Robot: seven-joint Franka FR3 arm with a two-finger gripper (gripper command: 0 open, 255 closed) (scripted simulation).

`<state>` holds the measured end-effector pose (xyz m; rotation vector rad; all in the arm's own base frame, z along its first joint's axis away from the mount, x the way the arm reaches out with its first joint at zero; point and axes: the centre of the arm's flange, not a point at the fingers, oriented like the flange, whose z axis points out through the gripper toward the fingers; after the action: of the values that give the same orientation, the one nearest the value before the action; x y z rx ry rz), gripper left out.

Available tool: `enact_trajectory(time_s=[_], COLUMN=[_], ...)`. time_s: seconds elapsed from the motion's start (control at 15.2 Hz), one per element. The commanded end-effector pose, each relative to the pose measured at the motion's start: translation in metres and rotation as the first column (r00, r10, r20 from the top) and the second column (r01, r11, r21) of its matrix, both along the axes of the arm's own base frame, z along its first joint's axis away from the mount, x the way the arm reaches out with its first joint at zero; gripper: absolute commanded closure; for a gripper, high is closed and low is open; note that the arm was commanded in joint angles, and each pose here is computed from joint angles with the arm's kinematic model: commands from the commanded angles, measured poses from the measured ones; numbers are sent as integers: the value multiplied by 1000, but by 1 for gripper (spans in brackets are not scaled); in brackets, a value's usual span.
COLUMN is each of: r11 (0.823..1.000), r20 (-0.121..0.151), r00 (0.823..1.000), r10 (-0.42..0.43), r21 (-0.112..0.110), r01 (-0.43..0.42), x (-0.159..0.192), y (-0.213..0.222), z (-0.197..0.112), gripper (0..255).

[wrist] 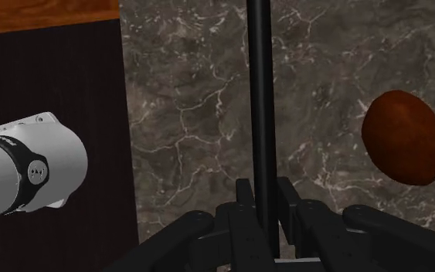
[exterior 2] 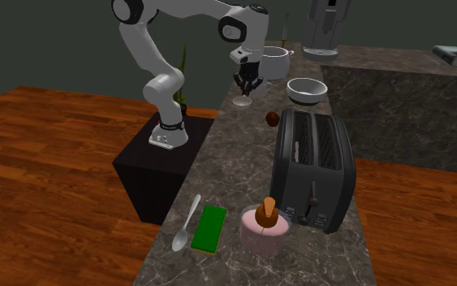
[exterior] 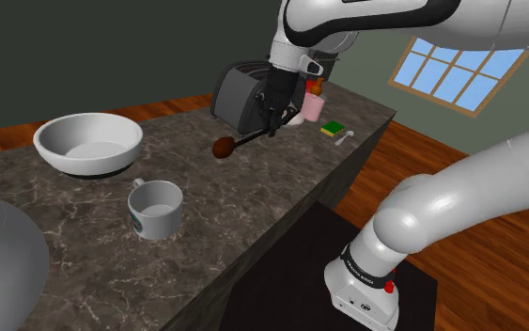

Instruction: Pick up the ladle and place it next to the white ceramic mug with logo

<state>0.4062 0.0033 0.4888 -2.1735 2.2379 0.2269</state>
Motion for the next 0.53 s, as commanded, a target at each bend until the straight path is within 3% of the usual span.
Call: enact_trajectory(time_s=[0.0, 0.46], r11=[1000, 1000], r20=[-1, -1], r00=[1000, 1000], r10=[-2, -2], r21=[0, 0], r01=[2, 2], x=[-7, -29], y=[25, 115], z=[-2, -2], gripper=[255, 255])
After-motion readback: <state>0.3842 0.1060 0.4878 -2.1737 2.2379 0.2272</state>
